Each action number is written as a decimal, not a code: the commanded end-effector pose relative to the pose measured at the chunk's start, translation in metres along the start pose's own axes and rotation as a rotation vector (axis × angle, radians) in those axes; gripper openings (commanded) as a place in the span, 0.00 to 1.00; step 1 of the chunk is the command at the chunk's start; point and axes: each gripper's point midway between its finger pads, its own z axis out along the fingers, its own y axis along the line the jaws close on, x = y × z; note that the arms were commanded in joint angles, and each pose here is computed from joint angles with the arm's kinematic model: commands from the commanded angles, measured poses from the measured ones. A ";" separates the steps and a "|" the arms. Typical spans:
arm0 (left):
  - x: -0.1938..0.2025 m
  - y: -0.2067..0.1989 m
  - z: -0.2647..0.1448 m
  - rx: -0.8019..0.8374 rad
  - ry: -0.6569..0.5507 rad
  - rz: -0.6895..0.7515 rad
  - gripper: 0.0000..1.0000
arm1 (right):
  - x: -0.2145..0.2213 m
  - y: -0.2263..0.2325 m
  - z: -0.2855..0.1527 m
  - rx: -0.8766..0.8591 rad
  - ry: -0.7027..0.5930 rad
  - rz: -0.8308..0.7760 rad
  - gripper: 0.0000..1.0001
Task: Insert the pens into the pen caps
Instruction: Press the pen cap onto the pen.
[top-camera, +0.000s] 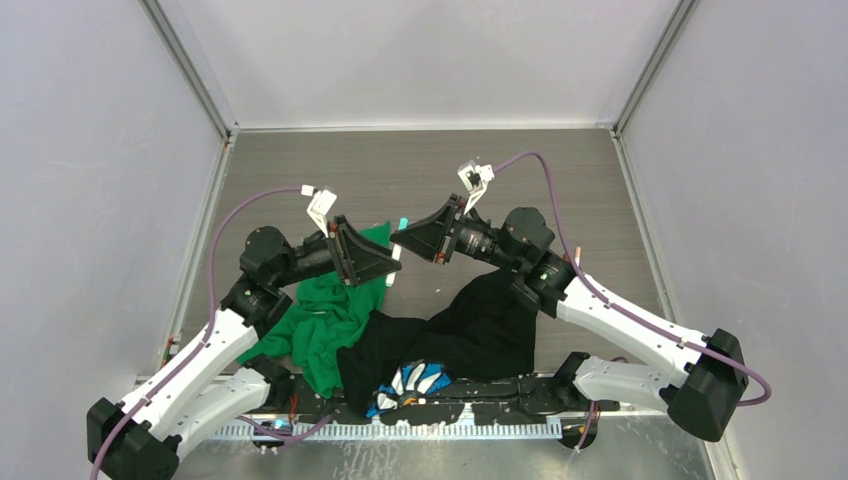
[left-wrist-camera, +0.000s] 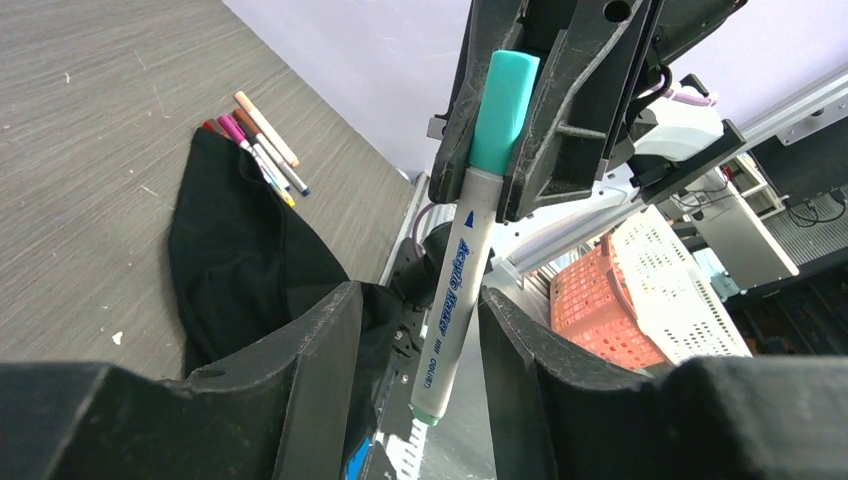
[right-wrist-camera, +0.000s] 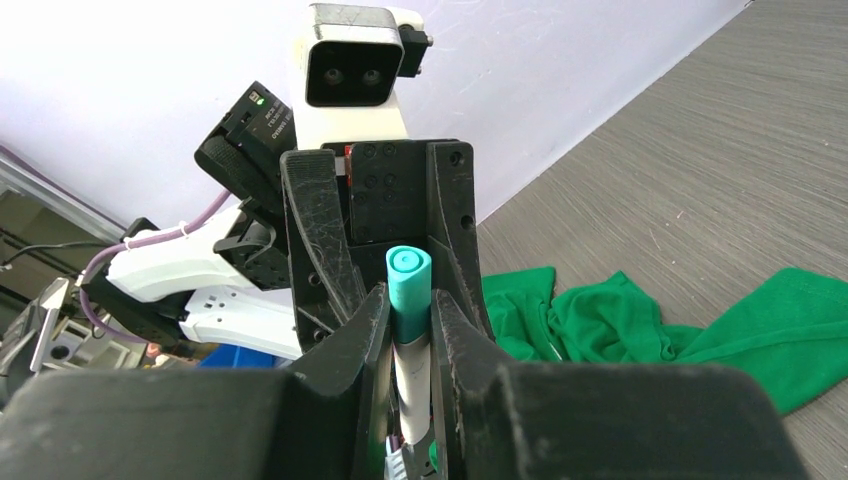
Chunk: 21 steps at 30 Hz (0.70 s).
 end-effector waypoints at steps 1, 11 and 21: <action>-0.011 -0.020 -0.001 0.056 -0.011 0.070 0.48 | -0.021 0.021 -0.003 -0.070 -0.069 -0.033 0.01; -0.007 -0.009 -0.001 0.006 0.031 0.101 0.29 | -0.017 0.015 0.002 -0.057 -0.054 -0.018 0.01; -0.003 -0.003 0.003 0.004 0.063 0.095 0.30 | -0.014 0.007 0.004 -0.033 -0.049 -0.015 0.01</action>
